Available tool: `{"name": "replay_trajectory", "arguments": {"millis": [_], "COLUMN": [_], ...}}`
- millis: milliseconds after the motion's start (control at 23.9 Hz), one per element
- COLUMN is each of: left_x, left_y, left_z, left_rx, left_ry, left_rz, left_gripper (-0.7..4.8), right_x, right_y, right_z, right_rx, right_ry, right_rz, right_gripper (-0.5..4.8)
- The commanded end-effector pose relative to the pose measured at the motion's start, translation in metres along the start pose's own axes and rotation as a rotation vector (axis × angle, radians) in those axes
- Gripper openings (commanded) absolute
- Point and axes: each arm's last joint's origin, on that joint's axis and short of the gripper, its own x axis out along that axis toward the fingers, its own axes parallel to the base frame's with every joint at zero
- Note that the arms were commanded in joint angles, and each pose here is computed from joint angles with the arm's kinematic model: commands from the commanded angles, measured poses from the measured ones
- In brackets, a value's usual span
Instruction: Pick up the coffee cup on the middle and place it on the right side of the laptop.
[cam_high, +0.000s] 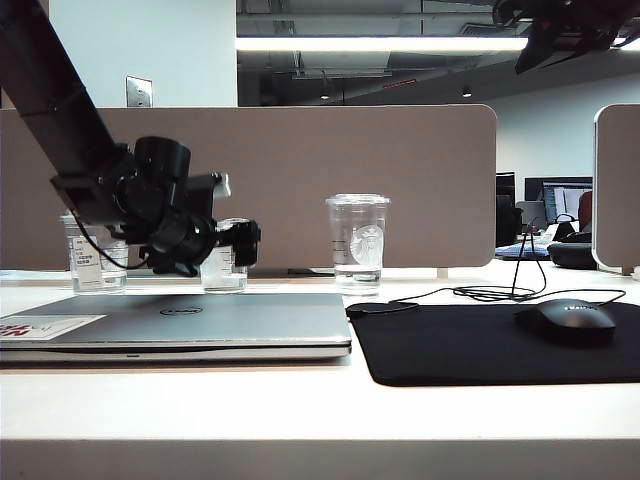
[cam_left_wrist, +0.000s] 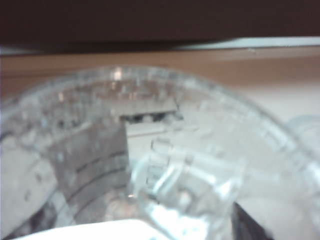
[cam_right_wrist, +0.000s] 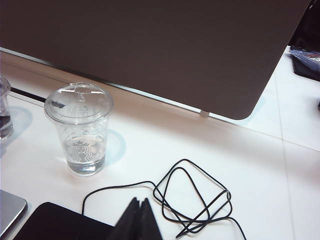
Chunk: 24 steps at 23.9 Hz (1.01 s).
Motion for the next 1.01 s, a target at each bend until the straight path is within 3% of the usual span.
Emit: {"name": "replay_trajectory", "arguments": {"millis": [42,251,335,419,503,587,838,1006], "left_x": [0.0008,0.0008,0.0008,0.0008,0.0008,0.0008,0.0009,0.0010], "left_y": [0.0003,0.0002,0.0002,0.0002,0.0002,0.0002,0.0001,0.0001], "left_z": [-0.0003,0.0024,0.0024,0.0023,0.0023,0.0023,0.0031,0.0034], "left_rx": [0.004,0.005,0.005,0.005,0.005,0.005,0.005,0.005], "left_ry": [-0.006,-0.033,-0.033,-0.033,-0.033,-0.032,-0.034,-0.036], "left_rz": [0.003,0.001,0.001,0.002,0.002,0.002,0.001,0.001], "left_gripper": [4.79,4.74,4.25,4.20,3.39,3.04,3.03,2.72], "right_x": [-0.0014,-0.0014,-0.0014,-0.0014,-0.0013,-0.0013,-0.0013,-0.0013], "right_y": [-0.0007,-0.0005,-0.0004,-0.0004,-0.0004,-0.0006,-0.0006,-0.0006], "right_z": [0.0044,0.0032,0.0026,0.0026,0.0025,0.0024,0.0024,0.0024], "right_rx": [-0.005,-0.004,-0.004,-0.004,-0.004,-0.004,-0.004,-0.004], "right_ry": [-0.025,-0.012,-0.006,-0.006,-0.005,-0.004,-0.004,-0.004], "right_rz": [-0.007,-0.005,-0.004,-0.004,-0.005,-0.012,-0.012,-0.012], "right_gripper": [-0.05,-0.05,-0.05,-0.05,-0.05,-0.05,-0.05,-0.05]}}
